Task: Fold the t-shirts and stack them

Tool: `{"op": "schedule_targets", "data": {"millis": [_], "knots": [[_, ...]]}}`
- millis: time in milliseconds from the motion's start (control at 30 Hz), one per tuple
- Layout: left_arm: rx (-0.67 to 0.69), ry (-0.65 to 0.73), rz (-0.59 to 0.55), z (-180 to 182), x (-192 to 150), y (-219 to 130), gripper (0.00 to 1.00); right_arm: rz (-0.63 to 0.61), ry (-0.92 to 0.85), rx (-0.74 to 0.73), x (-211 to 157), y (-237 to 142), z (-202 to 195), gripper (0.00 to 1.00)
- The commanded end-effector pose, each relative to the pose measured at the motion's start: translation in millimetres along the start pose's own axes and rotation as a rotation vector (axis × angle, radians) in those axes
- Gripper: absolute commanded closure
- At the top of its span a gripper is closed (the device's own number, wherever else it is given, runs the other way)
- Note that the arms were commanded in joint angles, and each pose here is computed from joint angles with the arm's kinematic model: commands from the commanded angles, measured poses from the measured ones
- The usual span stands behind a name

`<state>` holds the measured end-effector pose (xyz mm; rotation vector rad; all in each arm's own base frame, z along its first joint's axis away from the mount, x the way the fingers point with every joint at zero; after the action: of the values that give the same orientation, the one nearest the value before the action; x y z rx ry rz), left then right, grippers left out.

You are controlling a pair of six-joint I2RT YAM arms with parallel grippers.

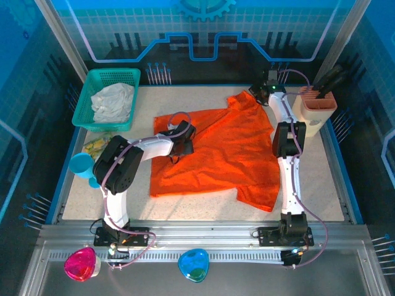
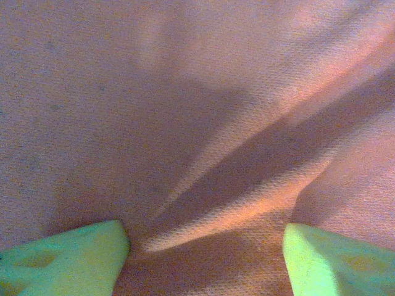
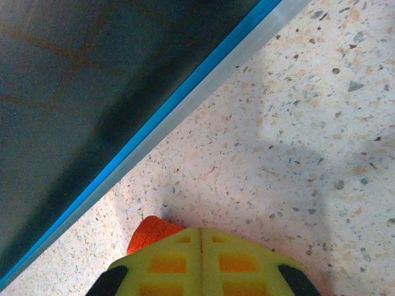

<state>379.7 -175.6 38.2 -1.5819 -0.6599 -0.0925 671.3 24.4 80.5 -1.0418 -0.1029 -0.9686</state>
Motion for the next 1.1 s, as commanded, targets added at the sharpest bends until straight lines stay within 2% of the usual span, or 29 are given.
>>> {"op": "schedule_targets", "data": {"millis": [0,100,233,333,433,600,767,833,933,1067], "knots": [[0.15,0.089,0.251,34.1,-48.8,9.6,0.25,0.039,-0.093,0.051,-2.9,-15.8,15.7,0.95],[0.092,0.12,0.171,4.1,-11.4,-15.1,0.21,0.111,-0.187,0.061,-19.9,-32.7,19.2,0.95],[0.032,0.137,0.098,-26.1,26.4,-36.2,0.16,0.271,-0.198,0.045,-54.4,-34.6,4.8,0.97],[0.038,0.148,0.09,-37.3,38.4,-31.8,0.16,0.376,-0.167,0.071,-78.9,-23.9,-2.0,1.0],[0.038,0.146,0.105,-42.3,38.6,-16.8,0.17,0.409,-0.164,0.074,-92.2,-13.5,-4.3,1.0],[0.075,0.12,0.149,-34.9,28.6,16.3,0.21,0.394,-0.121,0.046,-94.4,3.5,-10.2,1.0],[0.114,0.087,0.192,-20.8,9.8,44.3,0.23,0.307,-0.024,-0.01,-84.5,19.5,-17.6,1.0],[0.129,0.084,0.204,-15.4,3.3,49.6,0.24,0.267,0.019,-0.031,-79.6,24.1,-19.4,1.0],[0.144,0.082,0.202,-9.3,-0.2,50.8,0.31,0.21,0.075,-0.082,-74.1,26.9,-23.7,1.0],[0.164,0.087,0.19,-2.7,2.1,49.7,0.3,0.133,0.13,-0.124,-65.4,21.4,-26.8,1.0]]}}
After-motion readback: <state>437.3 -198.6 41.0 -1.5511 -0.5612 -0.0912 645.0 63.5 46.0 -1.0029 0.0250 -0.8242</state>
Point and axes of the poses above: each hand's point on the last joint's axis, 136 mm out from that joint toward the fingers, its own y axis out along the fingers, its own z axis along the line the jaws close on, x = y × z, the point moved 3 cm from there along -y, back along the fingers, and after that the axes turned 7 degrees about -y, right-handed, at the moved point
